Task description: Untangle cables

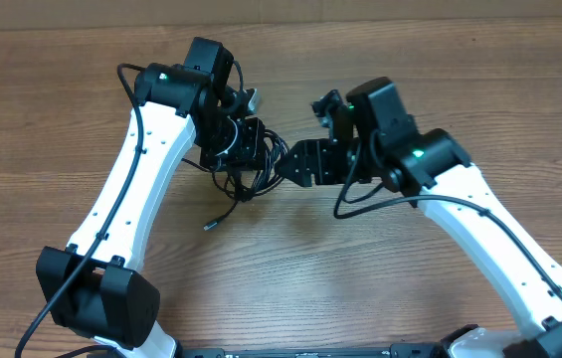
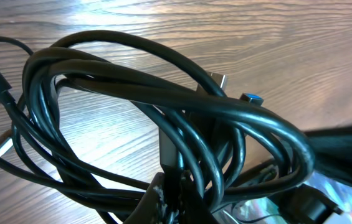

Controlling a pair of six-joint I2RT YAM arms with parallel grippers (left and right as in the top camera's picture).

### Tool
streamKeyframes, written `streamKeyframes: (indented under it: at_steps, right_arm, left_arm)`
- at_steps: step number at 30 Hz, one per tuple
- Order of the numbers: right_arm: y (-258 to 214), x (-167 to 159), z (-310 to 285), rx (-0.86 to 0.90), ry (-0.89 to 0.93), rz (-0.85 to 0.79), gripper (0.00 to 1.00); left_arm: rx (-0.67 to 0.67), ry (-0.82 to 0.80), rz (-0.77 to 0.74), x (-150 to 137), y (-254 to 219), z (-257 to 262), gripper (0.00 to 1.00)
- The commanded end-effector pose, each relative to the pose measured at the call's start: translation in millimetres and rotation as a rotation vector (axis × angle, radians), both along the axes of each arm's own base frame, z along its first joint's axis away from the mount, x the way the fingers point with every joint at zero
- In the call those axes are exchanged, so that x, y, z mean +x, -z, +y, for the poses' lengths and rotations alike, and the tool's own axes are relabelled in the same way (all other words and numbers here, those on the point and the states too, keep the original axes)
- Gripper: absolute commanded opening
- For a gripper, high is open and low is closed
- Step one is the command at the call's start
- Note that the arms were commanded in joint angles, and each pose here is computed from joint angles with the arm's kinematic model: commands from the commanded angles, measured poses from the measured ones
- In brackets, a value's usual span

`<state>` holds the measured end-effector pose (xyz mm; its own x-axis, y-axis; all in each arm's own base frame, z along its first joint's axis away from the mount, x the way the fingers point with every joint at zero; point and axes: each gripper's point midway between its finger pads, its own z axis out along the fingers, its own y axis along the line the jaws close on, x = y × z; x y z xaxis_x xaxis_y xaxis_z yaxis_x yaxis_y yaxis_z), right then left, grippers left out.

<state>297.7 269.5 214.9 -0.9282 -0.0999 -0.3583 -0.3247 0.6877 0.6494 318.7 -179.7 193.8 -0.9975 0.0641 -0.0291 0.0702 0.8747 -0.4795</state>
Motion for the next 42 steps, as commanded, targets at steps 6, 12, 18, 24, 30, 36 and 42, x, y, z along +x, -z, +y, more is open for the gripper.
streamKeyframes:
  at_steps: [6, 12, 18, 24, 30, 36, 42]
  right_arm:
    - [51.1, 30.1, -10.5, -0.144, 0.271, 0.132, 0.21]
    - [54.7, 49.4, -39.6, -0.164, 0.408, 0.157, 0.04]
    - [58.2, 60.6, -63.8, -0.184, 0.494, 0.173, 0.04]
    - [56.5, 55.5, -60.9, -0.168, 0.402, 0.163, 0.08]
    - [46.2, 34.3, -36.7, -0.075, 0.182, 0.161, 0.40]
    - [28.4, 12.9, -15.1, 0.057, -0.014, 0.156, 0.65]
    - [38.9, 14.3, -34.9, -0.011, 0.050, 0.193, 0.66]
  left_arm:
    - [-0.093, 0.042, 0.003, -8.1, -19.2, -13.8, 0.04]
    - [-0.100, 0.084, -0.046, -11.2, -39.1, -13.0, 0.04]
    - [-0.128, 0.108, -0.151, -16.0, -78.7, -12.1, 0.04]
    - [-0.168, 0.168, -0.311, -28.4, -122.2, -10.4, 0.04]
    - [-0.202, 0.233, -0.436, -28.6, -142.1, -13.7, 0.04]
    - [-0.367, 0.401, -0.569, -32.4, -167.3, -36.9, 0.04]
    - [-0.350, 0.404, -0.629, -21.7, -171.0, -37.3, 0.04]
